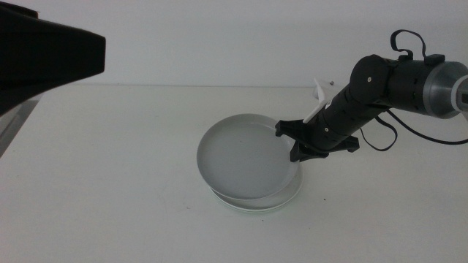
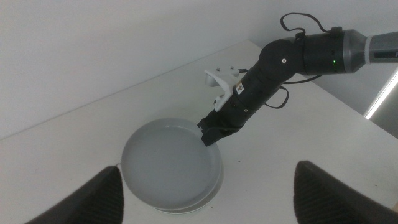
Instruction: Stack the three bowls on top of each other.
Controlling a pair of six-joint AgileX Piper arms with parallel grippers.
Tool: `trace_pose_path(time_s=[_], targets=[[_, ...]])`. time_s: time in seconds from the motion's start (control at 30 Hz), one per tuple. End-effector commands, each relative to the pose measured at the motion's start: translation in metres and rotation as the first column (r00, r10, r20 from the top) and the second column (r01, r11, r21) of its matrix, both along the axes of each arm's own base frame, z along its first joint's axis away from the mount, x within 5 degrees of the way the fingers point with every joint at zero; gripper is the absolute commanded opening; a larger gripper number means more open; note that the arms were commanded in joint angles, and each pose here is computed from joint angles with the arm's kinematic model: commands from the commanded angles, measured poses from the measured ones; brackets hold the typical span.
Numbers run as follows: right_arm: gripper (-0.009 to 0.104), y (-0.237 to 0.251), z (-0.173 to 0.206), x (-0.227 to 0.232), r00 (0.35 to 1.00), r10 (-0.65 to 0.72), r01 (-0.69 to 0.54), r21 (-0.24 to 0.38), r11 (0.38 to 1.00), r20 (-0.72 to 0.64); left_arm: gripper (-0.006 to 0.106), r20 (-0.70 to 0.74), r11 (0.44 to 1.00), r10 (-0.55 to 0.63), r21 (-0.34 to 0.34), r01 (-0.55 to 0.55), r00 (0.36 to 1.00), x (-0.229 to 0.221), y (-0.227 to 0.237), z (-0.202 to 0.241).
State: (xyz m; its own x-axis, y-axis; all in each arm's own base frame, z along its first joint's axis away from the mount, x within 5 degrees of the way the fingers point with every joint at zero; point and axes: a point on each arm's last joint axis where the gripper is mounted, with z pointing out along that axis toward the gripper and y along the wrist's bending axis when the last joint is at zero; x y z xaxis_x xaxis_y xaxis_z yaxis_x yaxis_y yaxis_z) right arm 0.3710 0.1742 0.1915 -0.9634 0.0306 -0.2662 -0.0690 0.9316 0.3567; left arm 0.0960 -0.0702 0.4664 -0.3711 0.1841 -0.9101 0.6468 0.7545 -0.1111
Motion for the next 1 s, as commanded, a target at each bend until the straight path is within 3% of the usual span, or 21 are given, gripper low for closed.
trace_pose_path(time_s=[0.0, 0.13, 0.4, 0.53, 0.6, 0.7, 0.73, 0.87, 0.97], targets=[[0.000, -0.001, 0.001, 0.001, 1.000, -0.011, 0.011, -0.009, 1.000, 0.015, 0.094, 0.010, 1.000, 0.002, -0.009, -0.002, 1.000, 0.000, 0.000, 0.001], [0.000, -0.004, 0.000, 0.000, 1.000, -0.025, 0.026, -0.041, 0.999, 0.005, 0.094, 0.010, 1.000, 0.002, -0.009, -0.002, 1.000, 0.000, 0.000, 0.001], [0.002, -0.004, -0.001, -0.001, 1.000, -0.021, 0.020, -0.046, 0.999, -0.012, 0.094, 0.010, 1.000, 0.002, -0.009, -0.002, 1.000, 0.000, 0.000, 0.001], [0.026, -0.004, -0.001, -0.001, 1.000, -0.021, 0.020, -0.046, 0.999, -0.011, 0.094, 0.010, 1.000, 0.002, -0.009, -0.002, 1.000, 0.000, 0.000, 0.001], [0.045, -0.004, -0.001, -0.001, 1.000, -0.014, 0.014, -0.049, 0.999, -0.002, 0.094, 0.010, 1.000, 0.002, -0.009, -0.002, 1.000, 0.000, 0.000, 0.001], [0.086, -0.004, 0.001, -0.001, 0.999, 0.036, -0.035, -0.062, 0.997, 0.012, 0.094, 0.010, 1.000, 0.002, -0.009, -0.002, 1.000, 0.000, 0.000, 0.001], [0.093, -0.004, 0.005, -0.002, 0.998, 0.065, -0.064, -0.070, 0.995, 0.011, 0.094, 0.010, 1.000, 0.002, -0.009, -0.002, 1.000, 0.000, 0.000, 0.001], [0.092, -0.005, 0.052, -0.011, 0.982, 0.185, -0.181, -0.080, 0.980, 0.043, 0.094, 0.010, 1.000, 0.002, -0.009, -0.002, 1.000, 0.000, 0.000, 0.001], [0.092, -0.018, 0.110, -0.027, 0.956, 0.222, -0.201, -0.127, 0.971, 0.192, 0.094, 0.010, 1.000, 0.002, -0.009, -0.002, 1.000, 0.000, 0.000, 0.001]])
